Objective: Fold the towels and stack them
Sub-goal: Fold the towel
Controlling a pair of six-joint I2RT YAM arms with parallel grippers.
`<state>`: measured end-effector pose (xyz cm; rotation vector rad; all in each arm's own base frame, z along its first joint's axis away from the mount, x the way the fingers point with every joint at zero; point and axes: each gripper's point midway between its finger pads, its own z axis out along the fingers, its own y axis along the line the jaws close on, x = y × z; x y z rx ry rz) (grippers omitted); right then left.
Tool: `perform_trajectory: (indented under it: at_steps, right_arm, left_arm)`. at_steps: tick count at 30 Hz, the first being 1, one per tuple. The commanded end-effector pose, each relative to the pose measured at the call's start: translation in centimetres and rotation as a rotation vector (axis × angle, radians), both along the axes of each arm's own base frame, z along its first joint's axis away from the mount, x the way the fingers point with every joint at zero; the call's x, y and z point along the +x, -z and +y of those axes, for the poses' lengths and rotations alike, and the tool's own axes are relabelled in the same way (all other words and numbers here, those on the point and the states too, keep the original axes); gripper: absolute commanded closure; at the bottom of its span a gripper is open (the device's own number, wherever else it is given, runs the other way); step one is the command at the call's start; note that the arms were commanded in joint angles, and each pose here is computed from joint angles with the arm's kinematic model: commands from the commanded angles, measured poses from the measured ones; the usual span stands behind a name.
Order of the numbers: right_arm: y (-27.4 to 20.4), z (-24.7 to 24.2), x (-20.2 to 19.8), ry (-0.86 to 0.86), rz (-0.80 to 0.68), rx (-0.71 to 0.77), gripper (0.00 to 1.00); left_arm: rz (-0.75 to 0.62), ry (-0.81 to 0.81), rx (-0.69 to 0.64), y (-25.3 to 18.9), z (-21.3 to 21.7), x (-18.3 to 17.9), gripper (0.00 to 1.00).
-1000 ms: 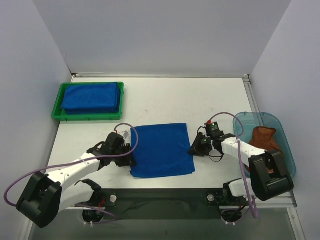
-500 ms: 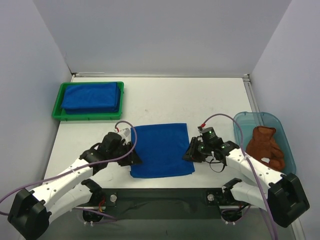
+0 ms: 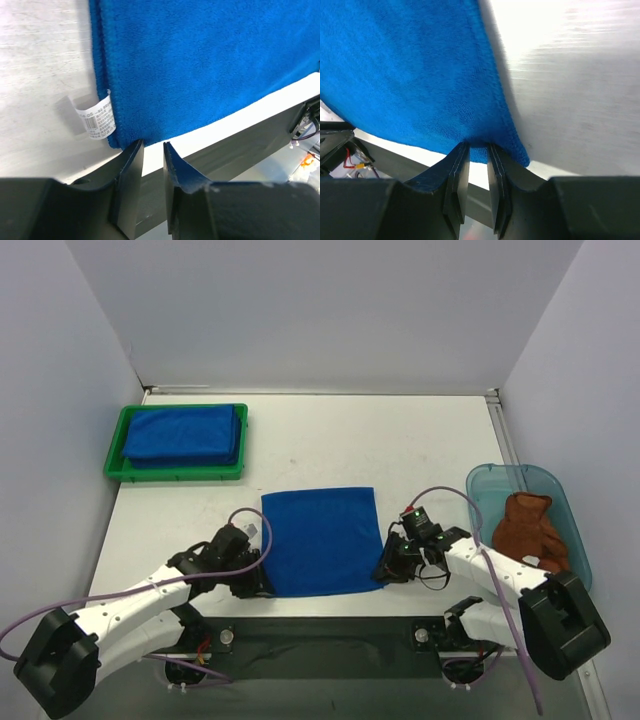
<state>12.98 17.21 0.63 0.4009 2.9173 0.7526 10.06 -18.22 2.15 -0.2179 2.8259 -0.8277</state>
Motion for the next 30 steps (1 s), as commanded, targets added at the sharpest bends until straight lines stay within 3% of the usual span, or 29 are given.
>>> perform_trajectory:
  at_steps: [1,5,9,13,16,21,26,30]
  right_arm:
    - [1.7,-3.7,-1.5,0.052,0.041,-0.15,0.78]
    - [0.7,-4.6,-1.5,0.035,0.021,-0.189,0.76]
    - [-1.2,-3.6,-0.6,0.004,-0.042,-0.136,0.76]
    - [-6.4,-1.7,3.9,-0.04,-0.242,-0.078,0.75]
    - [-8.6,-0.9,7.5,-0.055,-0.361,-0.079,0.75]
    - [-12.8,3.0,15.8,0.008,-0.571,0.042,0.72]
    - [-12.9,7.0,22.5,0.063,-0.677,0.132,0.61]
    - [-11.2,9.2,25.8,0.066,-0.71,0.152,0.48]
  left_arm:
    - [-0.001,-0.042,0.046,0.1,0.9,0.3,0.67]
    - [-0.035,-0.054,0.055,-0.9,1.1,0.9,0.68]
    - [-0.077,-0.051,0.024,-2.7,0.4,1.7,0.66]
    - [-0.184,-0.061,-0.006,-6.1,-0.6,4.3,0.56]
    - [-0.317,-0.09,0.004,-9.1,-1.1,7.9,0.54]
    - [-0.458,-0.134,-0.023,-11.1,-2.2,14.9,0.54]
    - [-0.566,-0.177,-0.072,-11.1,-4.0,22.5,0.54]
    - [-0.567,-0.232,-0.118,-9.5,-4.6,26.0,0.55]
